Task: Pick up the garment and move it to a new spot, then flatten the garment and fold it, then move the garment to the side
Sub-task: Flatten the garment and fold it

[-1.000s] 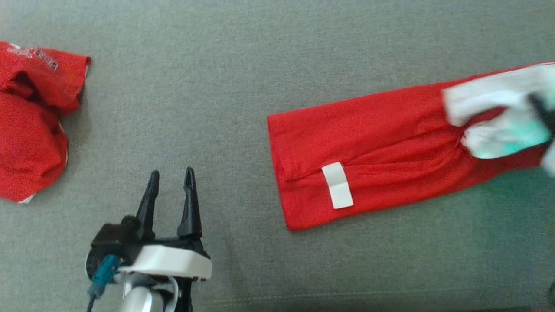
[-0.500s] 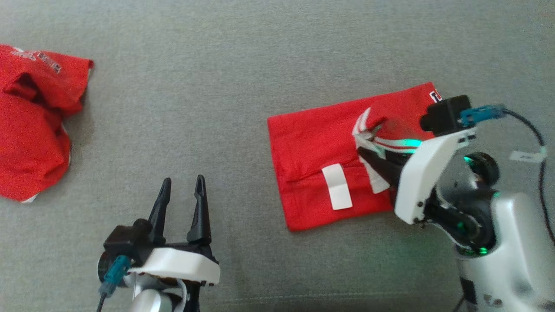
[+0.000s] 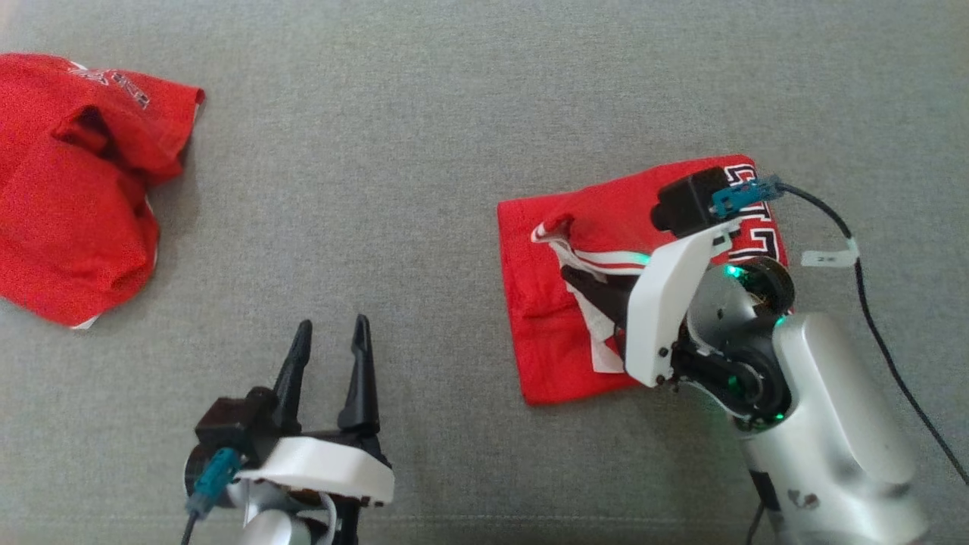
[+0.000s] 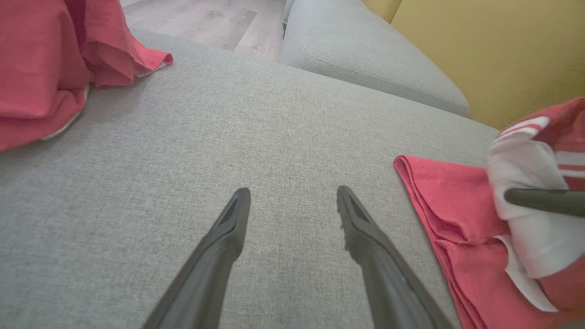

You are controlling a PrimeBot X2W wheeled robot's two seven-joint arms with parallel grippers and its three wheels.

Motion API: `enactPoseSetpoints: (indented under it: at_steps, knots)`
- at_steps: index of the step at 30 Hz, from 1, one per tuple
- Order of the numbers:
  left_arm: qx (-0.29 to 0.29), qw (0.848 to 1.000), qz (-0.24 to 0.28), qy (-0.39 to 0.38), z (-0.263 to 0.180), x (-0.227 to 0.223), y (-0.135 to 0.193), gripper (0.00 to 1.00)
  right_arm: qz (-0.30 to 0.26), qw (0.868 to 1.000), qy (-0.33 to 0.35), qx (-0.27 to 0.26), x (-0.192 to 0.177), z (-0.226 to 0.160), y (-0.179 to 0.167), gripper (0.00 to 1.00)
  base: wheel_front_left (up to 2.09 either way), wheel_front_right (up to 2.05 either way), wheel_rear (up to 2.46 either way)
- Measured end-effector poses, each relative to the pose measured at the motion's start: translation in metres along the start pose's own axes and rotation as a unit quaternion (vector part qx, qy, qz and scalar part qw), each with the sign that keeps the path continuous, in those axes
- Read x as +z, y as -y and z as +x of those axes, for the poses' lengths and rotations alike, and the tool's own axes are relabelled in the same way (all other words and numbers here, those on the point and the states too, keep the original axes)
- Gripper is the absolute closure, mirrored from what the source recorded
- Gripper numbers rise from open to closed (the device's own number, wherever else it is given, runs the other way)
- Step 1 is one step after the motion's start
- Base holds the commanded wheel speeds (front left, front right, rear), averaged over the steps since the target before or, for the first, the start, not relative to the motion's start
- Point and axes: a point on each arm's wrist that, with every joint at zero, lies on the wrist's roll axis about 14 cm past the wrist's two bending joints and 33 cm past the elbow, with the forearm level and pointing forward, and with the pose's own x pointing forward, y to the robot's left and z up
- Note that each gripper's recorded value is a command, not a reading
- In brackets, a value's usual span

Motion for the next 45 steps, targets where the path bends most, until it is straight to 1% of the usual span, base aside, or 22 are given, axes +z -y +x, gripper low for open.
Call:
enactPoseSetpoints:
  at_steps: [7, 13, 14, 15, 16, 17, 18, 21, 24, 27, 29, 30, 31, 36, 41, 45]
  knots:
    - [0.003, 1.000, -0.005, -0.001, -0.002, 0.000, -0.001, 0.00, -0.005, 1.000, -0.018, 0.018, -0.009, 0.013, -0.010, 1.00, 0.00, 0.00, 0.00]
    - [0.009, 1.000, -0.007, -0.001, -0.004, 0.000, -0.004, 0.00, 0.003, 0.999, -0.017, 0.029, -0.009, 0.019, -0.015, 1.00, 0.00, 0.00, 0.00]
    - [0.008, 1.000, -0.007, 0.000, -0.004, 0.001, -0.004, 0.00, 0.004, 0.999, -0.017, 0.030, -0.010, 0.020, -0.015, 0.92, 0.00, 0.00, 0.00]
    - [0.009, 1.000, -0.008, 0.000, -0.005, 0.001, -0.004, 0.00, 0.008, 0.999, -0.019, 0.034, -0.011, 0.021, -0.017, 0.75, 0.00, 0.00, 0.00]
    - [0.008, 1.000, -0.010, 0.000, -0.006, 0.001, -0.003, 0.00, 0.010, 0.999, -0.021, 0.039, -0.012, 0.022, -0.019, 0.52, 0.00, 0.00, 0.00]
    - [0.008, 1.000, -0.009, 0.000, -0.007, 0.001, -0.003, 0.00, 0.010, 0.999, -0.023, 0.043, -0.012, 0.022, -0.022, 0.04, 0.00, 0.00, 0.00]
    - [0.010, 1.000, -0.010, 0.000, -0.007, 0.001, -0.003, 0.00, 0.007, 0.999, -0.023, 0.047, -0.011, 0.022, -0.025, 0.00, 0.00, 0.00, 0.00]
    - [0.010, 1.000, -0.012, 0.001, -0.008, 0.002, -0.003, 0.00, 0.008, 0.998, -0.011, 0.064, -0.006, 0.020, -0.035, 0.00, 0.00, 0.00, 0.00]
    - [0.008, 1.000, -0.011, 0.005, -0.010, 0.004, -0.002, 0.00, 0.001, 0.998, 0.022, 0.067, 0.006, 0.012, -0.040, 0.00, 0.00, 0.00, 0.00]
    - [0.008, 1.000, -0.012, 0.010, -0.012, 0.007, -0.001, 0.00, -0.023, 0.995, 0.077, 0.061, 0.029, -0.002, -0.046, 0.00, 0.00, 0.00, 0.00]
    - [0.014, 1.000, -0.011, 0.013, -0.015, 0.009, -0.004, 0.00, -0.048, 0.990, 0.131, 0.032, 0.047, -0.016, -0.041, 0.00, 0.00, 0.00, 0.00]
    - [0.014, 1.000, -0.012, 0.014, -0.017, 0.009, -0.004, 0.00, -0.056, 0.986, 0.157, 0.015, 0.053, -0.025, -0.036, 0.00, 0.00, 0.00, 0.00]
    - [0.013, 1.000, -0.012, 0.016, -0.020, 0.010, -0.003, 0.00, -0.067, 0.977, 0.200, -0.025, 0.058, -0.041, -0.021, 0.00, 0.00, 0.00, 0.00]
    - [0.009, 1.000, -0.011, 0.027, -0.027, 0.016, -0.001, 0.00, -0.068, 0.956, 0.260, -0.118, 0.038, -0.079, 0.019, 0.00, 0.00, 0.00, 0.00]
    - [0.000, 0.999, -0.006, 0.036, -0.034, 0.020, 0.003, 0.00, -0.058, 0.925, 0.317, -0.202, 0.019, -0.119, 0.056, 0.00, 0.00, 0.00, 0.00]
    - [-0.008, 0.999, -0.004, 0.041, -0.040, 0.022, 0.006, 0.00, -0.073, 0.897, 0.354, -0.254, 0.006, -0.143, 0.071, 0.00, 0.00, 0.00, 0.00]
